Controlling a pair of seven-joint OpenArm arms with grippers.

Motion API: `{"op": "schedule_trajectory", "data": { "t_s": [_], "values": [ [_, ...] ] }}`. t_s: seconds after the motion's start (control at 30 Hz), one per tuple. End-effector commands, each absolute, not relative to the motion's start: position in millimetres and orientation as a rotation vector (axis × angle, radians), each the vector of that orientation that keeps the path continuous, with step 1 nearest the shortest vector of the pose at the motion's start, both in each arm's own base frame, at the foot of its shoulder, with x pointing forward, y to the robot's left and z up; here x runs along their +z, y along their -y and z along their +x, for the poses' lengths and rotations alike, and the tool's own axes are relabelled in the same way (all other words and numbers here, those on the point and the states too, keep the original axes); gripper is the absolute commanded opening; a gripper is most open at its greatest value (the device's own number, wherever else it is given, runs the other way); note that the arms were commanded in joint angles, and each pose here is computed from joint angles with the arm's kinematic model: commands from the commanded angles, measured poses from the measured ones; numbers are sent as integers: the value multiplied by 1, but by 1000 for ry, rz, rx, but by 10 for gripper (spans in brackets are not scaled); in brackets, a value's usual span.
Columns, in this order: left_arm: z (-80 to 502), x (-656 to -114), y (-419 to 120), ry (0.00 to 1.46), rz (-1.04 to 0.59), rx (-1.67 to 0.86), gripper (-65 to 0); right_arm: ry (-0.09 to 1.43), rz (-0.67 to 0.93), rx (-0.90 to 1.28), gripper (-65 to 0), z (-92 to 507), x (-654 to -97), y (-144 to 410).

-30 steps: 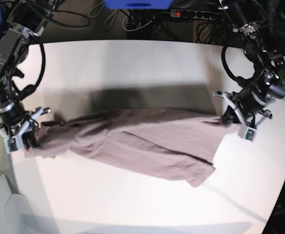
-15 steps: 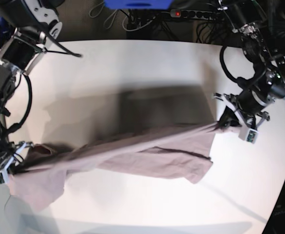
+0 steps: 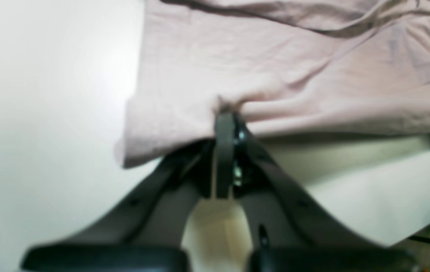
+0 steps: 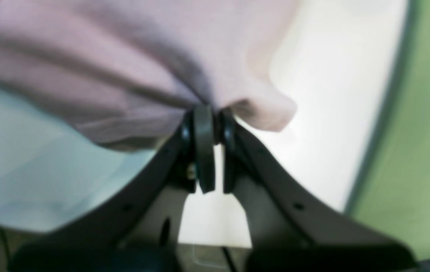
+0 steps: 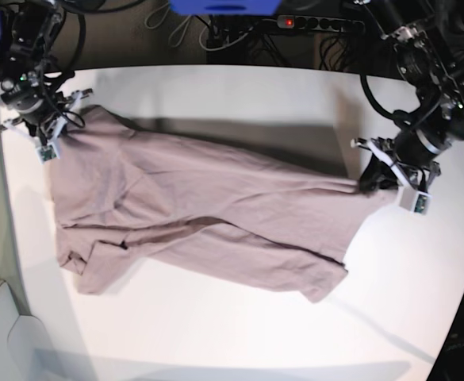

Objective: Layout the t-shirt on the table in an organized manner, then fold the t-shirt properly
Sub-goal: 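Drag the t-shirt with both grippers to straighten it on the table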

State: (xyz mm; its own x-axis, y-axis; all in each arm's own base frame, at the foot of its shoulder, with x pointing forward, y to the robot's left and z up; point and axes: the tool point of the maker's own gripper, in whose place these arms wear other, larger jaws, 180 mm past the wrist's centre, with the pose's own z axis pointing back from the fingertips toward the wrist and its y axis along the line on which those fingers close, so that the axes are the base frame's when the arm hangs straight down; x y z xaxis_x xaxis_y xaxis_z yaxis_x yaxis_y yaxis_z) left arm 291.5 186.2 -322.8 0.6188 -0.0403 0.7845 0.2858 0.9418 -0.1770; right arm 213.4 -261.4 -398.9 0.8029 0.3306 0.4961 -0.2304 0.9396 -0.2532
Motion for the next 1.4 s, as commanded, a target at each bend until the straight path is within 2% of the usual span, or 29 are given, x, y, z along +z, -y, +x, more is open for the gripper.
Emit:
{"op": "schedule_trajectory", "data": {
  "t_s": [0.0,0.13,0.47,0.57,0.67,1.1,1.2,1.37],
  "values": [
    [297,-311,-186,933,-302,-196,-648,579,-205,307,-650,213,-393,266],
    [290,-317,-186,914,-305,-191,-648,530,-182,342,-640,195,-405,258],
    [280,-328,-180,883,-324,-175,-648,561,-208,453,-360,194,-383,241],
    [279,-328,-181,882,-323,-172,-648,579,-229,457,-303,197,-375,243],
    [279,-328,-182,883,-322,-171,-648,565,-244,472,-285,194,-374,250],
    [279,-328,-182,883,-322,-171,-648,519,-208,449,-301,187,-395,252],
    [279,-329,-182,881,-322,-170,-648,502,-199,442,-382,184,-401,254],
    [277,-330,-182,875,-322,-169,-648,501,-203,445,-627,185,-400,254]
  ]
}}
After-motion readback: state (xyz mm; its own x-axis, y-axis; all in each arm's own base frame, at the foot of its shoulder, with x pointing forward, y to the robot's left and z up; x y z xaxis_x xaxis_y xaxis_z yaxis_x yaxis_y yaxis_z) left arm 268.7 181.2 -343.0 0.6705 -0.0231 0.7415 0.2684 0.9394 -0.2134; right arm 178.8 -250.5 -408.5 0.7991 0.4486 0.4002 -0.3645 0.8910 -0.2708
